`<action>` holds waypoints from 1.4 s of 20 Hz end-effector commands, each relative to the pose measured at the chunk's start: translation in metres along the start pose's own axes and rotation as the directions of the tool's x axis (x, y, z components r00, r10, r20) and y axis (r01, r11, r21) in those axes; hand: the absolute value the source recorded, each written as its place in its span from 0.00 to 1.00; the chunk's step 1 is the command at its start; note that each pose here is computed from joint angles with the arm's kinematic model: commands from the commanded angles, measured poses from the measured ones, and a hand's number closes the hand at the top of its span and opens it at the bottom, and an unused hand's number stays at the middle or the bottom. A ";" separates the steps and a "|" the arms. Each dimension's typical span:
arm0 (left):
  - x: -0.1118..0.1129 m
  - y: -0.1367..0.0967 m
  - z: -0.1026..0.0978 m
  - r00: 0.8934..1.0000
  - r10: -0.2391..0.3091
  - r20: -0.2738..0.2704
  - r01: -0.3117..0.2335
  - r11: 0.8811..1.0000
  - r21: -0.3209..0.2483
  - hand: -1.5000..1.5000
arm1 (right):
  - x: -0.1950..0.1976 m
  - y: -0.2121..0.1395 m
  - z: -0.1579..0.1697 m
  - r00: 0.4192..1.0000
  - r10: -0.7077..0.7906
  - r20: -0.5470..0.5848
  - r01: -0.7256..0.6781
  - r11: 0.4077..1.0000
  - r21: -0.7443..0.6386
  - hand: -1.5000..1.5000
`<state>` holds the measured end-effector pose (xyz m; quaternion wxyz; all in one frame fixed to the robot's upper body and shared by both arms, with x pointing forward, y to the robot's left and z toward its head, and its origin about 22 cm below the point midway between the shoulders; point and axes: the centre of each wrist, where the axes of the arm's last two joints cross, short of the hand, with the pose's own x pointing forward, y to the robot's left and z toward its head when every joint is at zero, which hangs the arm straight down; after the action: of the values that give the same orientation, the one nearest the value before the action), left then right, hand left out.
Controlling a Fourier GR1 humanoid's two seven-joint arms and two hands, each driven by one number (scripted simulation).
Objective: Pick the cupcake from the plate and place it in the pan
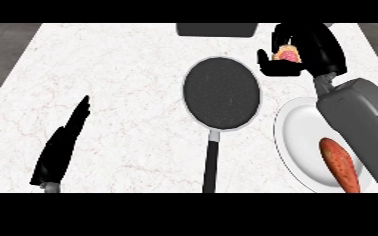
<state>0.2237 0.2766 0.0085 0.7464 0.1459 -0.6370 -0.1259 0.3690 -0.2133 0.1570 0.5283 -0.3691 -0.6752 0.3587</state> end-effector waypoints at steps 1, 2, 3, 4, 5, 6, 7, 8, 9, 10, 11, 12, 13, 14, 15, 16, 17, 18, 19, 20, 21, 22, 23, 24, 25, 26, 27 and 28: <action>0.006 0.011 0.004 1.000 -0.008 0.001 0.008 1.000 -0.004 0.50 | 0.027 0.034 -0.025 0.998 -0.067 -0.022 0.068 0.995 0.067 1.00; 0.012 0.000 -0.001 1.000 -0.003 0.009 0.003 1.000 0.000 0.50 | 0.055 0.048 -0.026 0.997 -0.082 -0.001 0.082 0.993 0.079 1.00; 0.010 0.009 -0.007 1.000 -0.016 0.010 0.016 1.000 -0.011 0.50 | 0.047 0.068 -0.027 0.995 -0.097 -0.004 0.097 0.991 0.090 1.00; 0.017 0.008 -0.012 1.000 -0.005 0.017 0.005 1.000 -0.010 0.50 | 0.030 0.060 -0.040 0.994 -0.107 -0.009 0.107 0.988 0.111 1.00; -0.007 -0.008 -0.009 1.000 -0.015 0.006 0.015 1.000 -0.006 0.50 | 0.027 0.079 -0.038 0.995 -0.092 -0.029 0.095 0.986 0.134 1.00; -0.007 -0.011 -0.012 1.000 -0.012 0.015 0.013 1.000 -0.020 0.50 | 0.044 0.088 -0.045 0.997 -0.071 -0.019 0.073 0.988 0.135 1.00; -0.002 0.015 -0.007 1.000 -0.009 0.008 0.009 1.000 0.009 0.50 | 0.032 0.103 -0.037 0.997 -0.064 -0.034 0.069 0.983 0.168 1.00; 0.001 -0.005 -0.003 1.000 -0.003 0.018 0.003 1.000 -0.009 0.50 | 0.047 0.113 -0.042 0.998 -0.042 -0.041 0.049 0.981 0.189 1.00; 0.002 -0.019 -0.015 1.000 -0.006 0.015 0.006 1.000 0.003 0.50 | 0.030 0.116 -0.040 0.999 -0.039 -0.037 0.046 0.975 0.216 1.00; 0.005 0.003 0.000 1.000 -0.011 0.023 0.011 1.000 -0.009 0.50 | 0.055 0.113 -0.052 1.000 0.001 -0.029 0.005 0.975 0.222 1.00; 0.016 -0.007 -0.014 1.000 0.004 0.026 -0.004 1.000 -0.022 0.50 | 0.057 0.120 -0.054 0.999 0.030 -0.027 -0.023 0.969 0.245 1.00; 0.007 0.003 -0.016 1.000 -0.006 0.014 0.007 1.000 -0.022 0.50 | 0.054 0.119 -0.059 0.999 0.025 -0.021 -0.018 0.965 0.263 1.00; 0.003 0.003 -0.014 1.000 -0.007 0.011 0.007 1.000 -0.013 0.50 | 0.065 0.143 -0.047 0.998 0.064 -0.014 -0.057 0.956 0.289 1.00; 0.009 0.011 -0.016 0.999 -0.037 0.033 0.037 0.999 0.001 0.50 | 0.042 0.135 -0.051 0.996 0.086 0.019 -0.087 0.935 0.344 1.00; 0.007 -0.006 -0.013 0.999 -0.005 0.044 0.006 1.000 -0.024 0.50 | 0.037 0.153 -0.042 0.999 -0.012 -0.039 0.026 0.924 0.383 1.00; 0.002 0.003 -0.006 1.000 -0.010 0.016 0.010 0.999 -0.033 0.50 | 0.041 0.157 -0.040 0.980 -0.111 -0.162 0.168 0.901 0.400 1.00; 0.009 0.002 -0.010 0.999 -0.013 0.042 0.014 1.000 -0.025 0.50 | 0.036 0.162 -0.036 0.941 -0.202 -0.273 0.295 0.882 0.366 1.00; 0.008 0.001 -0.015 0.999 -0.004 0.034 0.005 1.000 -0.024 0.50 | 0.051 0.170 -0.036 0.930 -0.219 -0.294 0.327 0.860 0.392 0.00; 0.009 -0.005 -0.013 0.999 0.007 0.031 -0.006 0.999 -0.033 0.50 | 0.041 0.167 -0.038 0.922 -0.221 -0.319 0.345 0.843 0.413 0.00; 0.005 -0.007 -0.014 1.000 -0.005 0.024 0.006 1.000 -0.031 0.50 | 0.041 0.177 -0.032 0.907 -0.255 -0.336 0.385 0.826 0.412 0.00; 0.019 -0.011 -0.020 0.999 -0.013 0.043 0.015 0.999 -0.047 0.50 | 0.044 0.173 -0.037 0.887 -0.292 -0.357 0.425 0.818 0.388 0.00; 0.004 -0.005 -0.017 0.999 -0.010 0.034 0.011 0.999 -0.043 0.50 | 0.045 0.168 -0.040 0.864 -0.363 -0.349 0.483 0.793 0.372 0.00; 0.000 -0.005 0.003 1.000 -0.010 0.024 0.011 1.000 -0.026 0.50 | 0.033 0.177 -0.032 0.856 -0.390 -0.341 0.495 0.808 0.319 0.00; 0.008 -0.003 -0.015 0.999 -0.006 0.035 0.008 0.999 -0.037 0.50 | 0.045 0.167 -0.042 0.851 -0.431 -0.300 0.511 0.813 0.279 0.00; -0.002 0.008 -0.015 1.000 -0.011 0.021 0.011 1.000 -0.015 0.50 | 0.036 0.171 -0.037 0.841 -0.463 -0.280 0.528 0.815 0.240 0.00; 0.002 0.002 -0.011 0.999 -0.009 0.030 0.010 0.999 -0.042 0.50 | 0.035 0.170 -0.037 0.826 -0.506 -0.248 0.552 0.814 0.178 0.00; 0.012 -0.008 -0.014 1.000 -0.001 0.027 0.001 1.000 -0.012 0.50 | 0.050 0.156 -0.050 0.820 -0.532 -0.211 0.562 0.817 0.128 0.00; 0.002 0.003 -0.011 1.000 -0.011 0.022 0.011 1.000 -0.016 0.50 | 0.051 0.152 -0.052 0.800 -0.564 -0.203 0.589 0.803 0.089 0.00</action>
<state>0.2367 0.2743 0.0108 0.7389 0.1376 -0.6449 -0.1389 0.4237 -0.0946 0.0430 0.7113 -0.1403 -0.6343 0.2684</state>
